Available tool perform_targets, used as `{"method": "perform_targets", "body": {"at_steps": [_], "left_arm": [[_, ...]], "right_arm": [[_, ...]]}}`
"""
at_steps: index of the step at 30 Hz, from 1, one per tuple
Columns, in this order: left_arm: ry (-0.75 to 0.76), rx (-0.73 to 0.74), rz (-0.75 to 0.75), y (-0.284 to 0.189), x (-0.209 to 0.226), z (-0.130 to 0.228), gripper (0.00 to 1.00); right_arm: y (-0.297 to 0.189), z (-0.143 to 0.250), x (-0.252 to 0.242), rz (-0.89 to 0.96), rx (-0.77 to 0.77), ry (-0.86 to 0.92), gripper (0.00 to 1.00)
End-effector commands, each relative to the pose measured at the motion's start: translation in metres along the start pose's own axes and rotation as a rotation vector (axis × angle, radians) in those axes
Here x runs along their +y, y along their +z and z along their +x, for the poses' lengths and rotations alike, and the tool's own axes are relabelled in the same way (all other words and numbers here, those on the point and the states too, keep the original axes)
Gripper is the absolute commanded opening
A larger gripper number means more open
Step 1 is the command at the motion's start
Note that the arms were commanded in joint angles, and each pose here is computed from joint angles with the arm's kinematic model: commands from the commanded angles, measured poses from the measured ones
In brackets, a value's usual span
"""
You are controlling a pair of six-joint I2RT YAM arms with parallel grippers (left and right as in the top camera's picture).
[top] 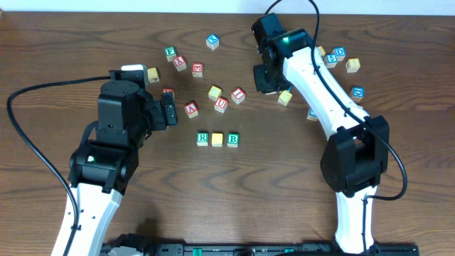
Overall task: Spell out ROBOT
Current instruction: 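Lift the O block and carry it toward the B block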
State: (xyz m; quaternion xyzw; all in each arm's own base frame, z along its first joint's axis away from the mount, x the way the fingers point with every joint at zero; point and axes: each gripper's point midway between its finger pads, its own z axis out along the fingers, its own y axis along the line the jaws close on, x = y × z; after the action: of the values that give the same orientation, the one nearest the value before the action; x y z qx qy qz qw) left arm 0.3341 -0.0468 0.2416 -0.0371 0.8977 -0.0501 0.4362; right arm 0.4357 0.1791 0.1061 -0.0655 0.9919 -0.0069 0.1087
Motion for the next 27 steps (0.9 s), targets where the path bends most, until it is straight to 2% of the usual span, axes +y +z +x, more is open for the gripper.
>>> {"method": "perform_targets", "body": {"at_steps": [1,12,21,27], "left_arm": [[0.0,-0.01,-0.006,-0.002,0.002,-0.003,0.96],[0.0,-0.01,-0.006,-0.002,0.002,-0.003,0.96],[0.0,-0.01,-0.006,-0.002,0.002,-0.003,0.96],[0.0,-0.01,-0.006,-0.002,0.002,-0.003,0.96]], "right_arm": [[-0.009,0.006,0.012,-0.017,0.004,0.001,0.01],[-0.037,0.019,0.02,-0.018,-0.068,-0.005,0.01],[-0.044,0.067,0.008,-0.07,-0.152,0.065,0.01],[-0.019,0.104,0.013,-0.055,-0.091,0.091,0.01]]}}
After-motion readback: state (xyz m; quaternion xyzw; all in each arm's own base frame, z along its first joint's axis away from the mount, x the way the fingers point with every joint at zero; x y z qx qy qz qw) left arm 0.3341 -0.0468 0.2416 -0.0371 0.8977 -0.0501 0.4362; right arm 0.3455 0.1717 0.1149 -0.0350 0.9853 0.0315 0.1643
